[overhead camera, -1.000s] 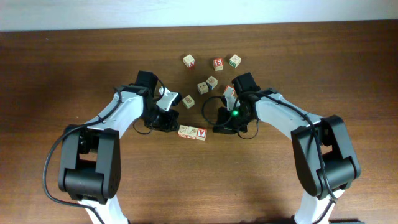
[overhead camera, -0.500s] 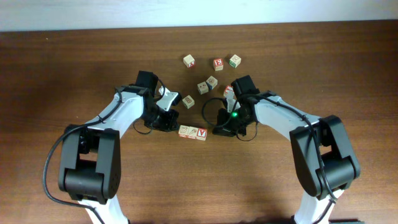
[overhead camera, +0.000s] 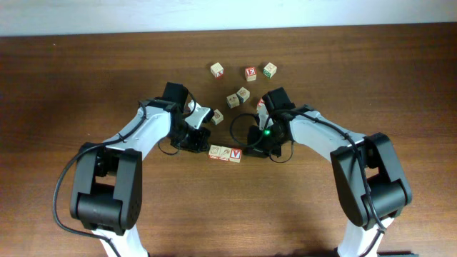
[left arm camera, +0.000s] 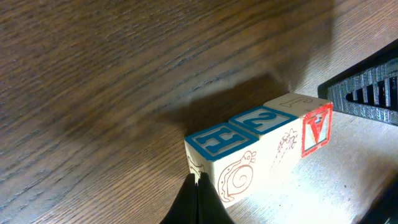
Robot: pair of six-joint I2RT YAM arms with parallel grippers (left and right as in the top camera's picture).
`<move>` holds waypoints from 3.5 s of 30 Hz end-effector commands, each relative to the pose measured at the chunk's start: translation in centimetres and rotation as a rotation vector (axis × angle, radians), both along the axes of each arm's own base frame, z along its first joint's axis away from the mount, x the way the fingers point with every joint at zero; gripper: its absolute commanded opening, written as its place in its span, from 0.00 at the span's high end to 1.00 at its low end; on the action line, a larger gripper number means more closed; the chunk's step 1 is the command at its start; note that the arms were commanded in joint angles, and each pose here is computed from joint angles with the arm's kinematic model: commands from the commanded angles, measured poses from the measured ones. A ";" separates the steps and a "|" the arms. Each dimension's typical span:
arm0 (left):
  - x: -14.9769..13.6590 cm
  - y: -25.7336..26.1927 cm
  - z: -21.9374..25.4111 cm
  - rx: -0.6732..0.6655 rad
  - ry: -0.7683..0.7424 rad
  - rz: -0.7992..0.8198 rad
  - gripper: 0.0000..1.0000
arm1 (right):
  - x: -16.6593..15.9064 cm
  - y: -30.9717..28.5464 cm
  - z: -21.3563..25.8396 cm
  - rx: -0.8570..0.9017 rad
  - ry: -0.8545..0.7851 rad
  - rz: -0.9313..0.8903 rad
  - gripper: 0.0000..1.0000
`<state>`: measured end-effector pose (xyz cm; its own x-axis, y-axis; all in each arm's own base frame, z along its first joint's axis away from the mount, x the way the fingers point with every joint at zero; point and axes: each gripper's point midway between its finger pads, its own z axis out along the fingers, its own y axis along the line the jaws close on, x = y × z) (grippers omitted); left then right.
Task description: Rotate 3 blocks
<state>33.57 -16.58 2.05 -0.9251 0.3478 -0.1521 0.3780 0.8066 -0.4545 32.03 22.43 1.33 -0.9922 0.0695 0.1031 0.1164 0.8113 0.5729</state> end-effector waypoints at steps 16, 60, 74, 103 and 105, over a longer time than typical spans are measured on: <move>-0.4 0.1 -0.7 0.007 0.022 0.004 1.00 | -2.0 1.3 -0.5 -0.039 0.061 -0.018 0.96; -0.5 0.1 -0.7 0.007 0.040 0.027 1.00 | -0.6 6.2 6.3 0.010 -0.258 0.158 0.96; -0.5 0.0 -0.7 0.007 0.046 0.037 1.00 | -0.9 7.4 6.6 0.024 -0.286 0.185 0.96; -2.1 -2.8 0.1 -0.072 0.092 -0.009 1.00 | -1.3 7.6 7.0 0.046 -0.268 0.196 0.96; -2.1 -2.7 0.1 -0.070 0.091 -0.008 1.00 | -1.4 7.4 6.8 0.038 -0.255 0.196 0.96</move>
<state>32.24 -17.94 1.56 -0.9340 0.3441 -0.0962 0.3469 0.8087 -0.4750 31.16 29.90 8.96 -0.9792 -0.1077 -0.1719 -0.1920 0.7656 0.6140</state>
